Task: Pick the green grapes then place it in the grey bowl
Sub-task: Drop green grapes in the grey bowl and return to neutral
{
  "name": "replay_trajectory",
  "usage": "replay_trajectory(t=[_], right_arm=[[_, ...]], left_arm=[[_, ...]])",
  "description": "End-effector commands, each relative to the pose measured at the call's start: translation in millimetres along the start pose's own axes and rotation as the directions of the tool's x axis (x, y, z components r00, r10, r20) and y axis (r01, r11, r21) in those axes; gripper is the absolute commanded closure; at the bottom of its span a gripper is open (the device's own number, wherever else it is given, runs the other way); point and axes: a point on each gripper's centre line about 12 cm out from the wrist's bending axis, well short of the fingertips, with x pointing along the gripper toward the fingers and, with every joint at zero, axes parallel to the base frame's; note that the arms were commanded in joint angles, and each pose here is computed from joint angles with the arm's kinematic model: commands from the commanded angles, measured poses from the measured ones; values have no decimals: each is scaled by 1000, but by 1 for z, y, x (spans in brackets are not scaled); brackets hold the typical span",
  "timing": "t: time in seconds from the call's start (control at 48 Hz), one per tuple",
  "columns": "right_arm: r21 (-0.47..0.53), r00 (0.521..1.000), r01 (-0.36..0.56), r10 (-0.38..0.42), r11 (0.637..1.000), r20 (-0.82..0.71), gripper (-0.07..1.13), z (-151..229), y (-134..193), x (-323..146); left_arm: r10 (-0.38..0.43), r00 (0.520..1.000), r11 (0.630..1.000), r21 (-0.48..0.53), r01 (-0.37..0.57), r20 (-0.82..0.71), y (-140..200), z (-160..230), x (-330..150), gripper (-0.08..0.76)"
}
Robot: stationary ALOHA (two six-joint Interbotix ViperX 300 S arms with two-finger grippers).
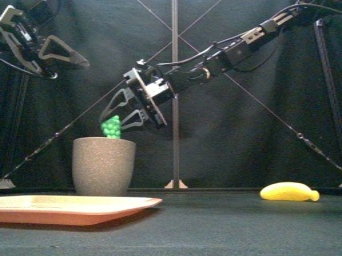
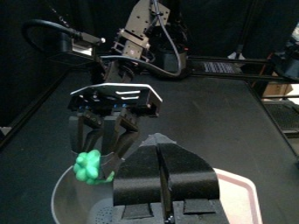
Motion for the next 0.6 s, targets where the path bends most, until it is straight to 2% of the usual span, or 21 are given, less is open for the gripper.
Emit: replay_trajectory(t=[0.021,0.167,0.396,0.604], right_arm=[[-28,998,-27,28,999,48,241,21,10,-6],[-26,999,-20,21,999,46,118,22,10,-6],[-34,998,-32,34,999,59,113,28,18,-9],[-93,994,-54,62,994,87,113,44,38,-36]], left_arm=[[2,1000,1000,0,-2,14,0,6,1,595],[2,1000,1000,0,-2,12,0,5,1,595],[2,1000,1000,1,-2,12,0,5,1,595],[1,1000,1000,1,-1,3,0,3,1,595]])
